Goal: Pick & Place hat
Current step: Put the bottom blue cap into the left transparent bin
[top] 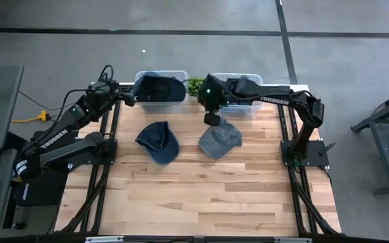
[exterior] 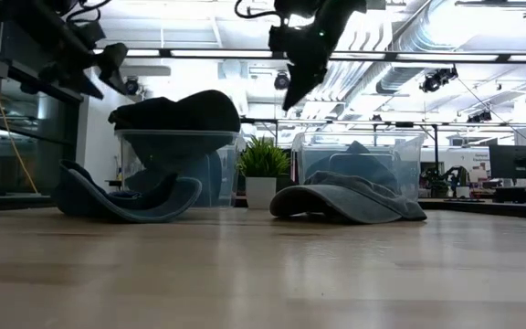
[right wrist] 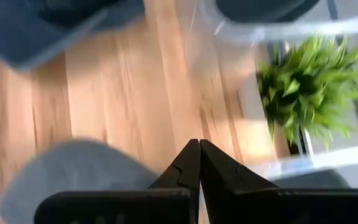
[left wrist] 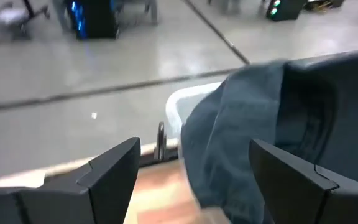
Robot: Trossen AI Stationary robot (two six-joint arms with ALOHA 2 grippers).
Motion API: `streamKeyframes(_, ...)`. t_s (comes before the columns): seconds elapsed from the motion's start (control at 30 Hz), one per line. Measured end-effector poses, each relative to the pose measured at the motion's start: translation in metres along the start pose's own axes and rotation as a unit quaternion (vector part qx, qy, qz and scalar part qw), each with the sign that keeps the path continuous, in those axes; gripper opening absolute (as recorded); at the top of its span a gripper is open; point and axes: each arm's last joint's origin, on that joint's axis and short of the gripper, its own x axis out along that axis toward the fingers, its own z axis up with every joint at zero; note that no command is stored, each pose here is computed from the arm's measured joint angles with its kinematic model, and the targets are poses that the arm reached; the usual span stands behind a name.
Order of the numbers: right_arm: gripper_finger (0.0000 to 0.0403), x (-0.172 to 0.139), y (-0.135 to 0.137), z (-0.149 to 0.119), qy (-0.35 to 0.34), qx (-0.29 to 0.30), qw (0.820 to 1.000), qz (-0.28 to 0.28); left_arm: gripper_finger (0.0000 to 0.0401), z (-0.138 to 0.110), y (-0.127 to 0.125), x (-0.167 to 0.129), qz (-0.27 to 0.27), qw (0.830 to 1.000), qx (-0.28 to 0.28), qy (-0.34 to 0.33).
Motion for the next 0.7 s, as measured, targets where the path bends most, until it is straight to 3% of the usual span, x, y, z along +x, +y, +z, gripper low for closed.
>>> streamKeyframes(0.17,0.0001,-0.002,0.017,-0.003,0.038,-0.022,0.999,-0.028,0.0298,-0.007,0.001,0.000,-0.010,0.998,-0.053,0.041)
streamKeyframes(0.4,0.0001,-0.003,0.027,-0.002,0.039,-0.028,0.998,-0.036,0.0298,-0.016,0.003,-0.001,0.004,0.991,-0.108,0.082)
streamKeyframes(0.7,0.0000,-0.003,0.027,-0.002,0.039,-0.028,0.998,-0.036,0.0298,-0.018,-0.002,0.002,-0.047,0.981,-0.143,0.120)
